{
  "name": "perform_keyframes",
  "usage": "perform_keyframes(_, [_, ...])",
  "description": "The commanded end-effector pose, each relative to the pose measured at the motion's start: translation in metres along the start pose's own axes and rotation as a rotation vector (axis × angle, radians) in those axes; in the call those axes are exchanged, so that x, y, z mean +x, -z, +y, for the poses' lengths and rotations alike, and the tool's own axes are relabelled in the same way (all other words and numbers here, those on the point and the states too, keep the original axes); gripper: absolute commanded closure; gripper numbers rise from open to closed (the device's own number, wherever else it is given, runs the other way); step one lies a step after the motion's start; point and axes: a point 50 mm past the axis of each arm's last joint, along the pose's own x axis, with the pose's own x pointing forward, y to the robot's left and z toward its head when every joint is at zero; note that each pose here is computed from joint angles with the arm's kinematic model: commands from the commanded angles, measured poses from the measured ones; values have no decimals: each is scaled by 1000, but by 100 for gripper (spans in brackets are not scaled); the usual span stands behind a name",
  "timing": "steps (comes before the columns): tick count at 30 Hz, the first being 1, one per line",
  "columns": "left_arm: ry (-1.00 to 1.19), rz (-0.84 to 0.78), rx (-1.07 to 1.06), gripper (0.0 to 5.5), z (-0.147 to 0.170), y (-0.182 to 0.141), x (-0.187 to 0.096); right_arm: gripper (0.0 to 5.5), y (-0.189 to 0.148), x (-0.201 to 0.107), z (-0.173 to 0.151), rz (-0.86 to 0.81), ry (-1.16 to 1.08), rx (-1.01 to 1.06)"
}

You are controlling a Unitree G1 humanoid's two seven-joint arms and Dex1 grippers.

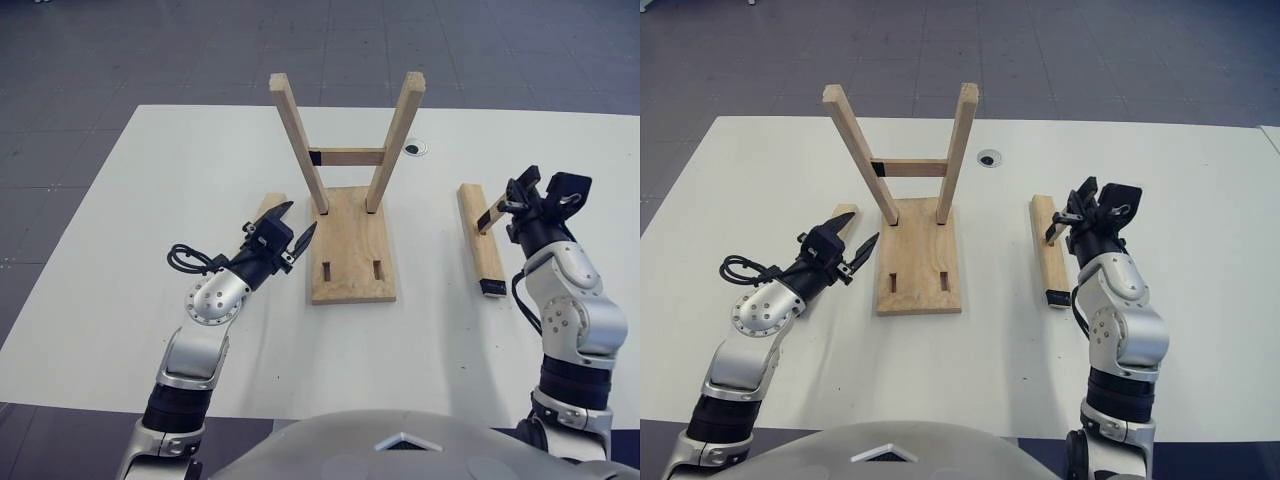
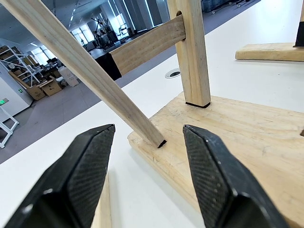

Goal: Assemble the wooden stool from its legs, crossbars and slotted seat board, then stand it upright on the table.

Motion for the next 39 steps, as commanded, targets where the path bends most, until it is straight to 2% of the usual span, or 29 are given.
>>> perform_keyframes(1, [6,9,7,285,-1,0,-1,508,11,-1,-4,29,11,-20])
perform_keyframes(12, [7,10,1,285,-3,-1,-2,508,-1,0,-14,-25,62,5])
perform_keyframes(24, [11,19,-7,285,-5,0,-4,508,26,11,-24,246,-66,-138])
perform_keyframes(28, [5,20,-6,285,-3,0,-4,508,39,-3,-31,373,-126,-166])
perform_keyframes(33, [-16,25,-12,285,-3,1,-6,508,55,-23,-48,462,-73,-99])
perform_keyframes(36, [-14,23,-17,285,-5,1,-5,508,86,-26,-52,529,-68,-69])
perform_keyframes(39, [-21,20,-11,285,-1,0,-4,508,105,-40,-58,463,-61,-118])
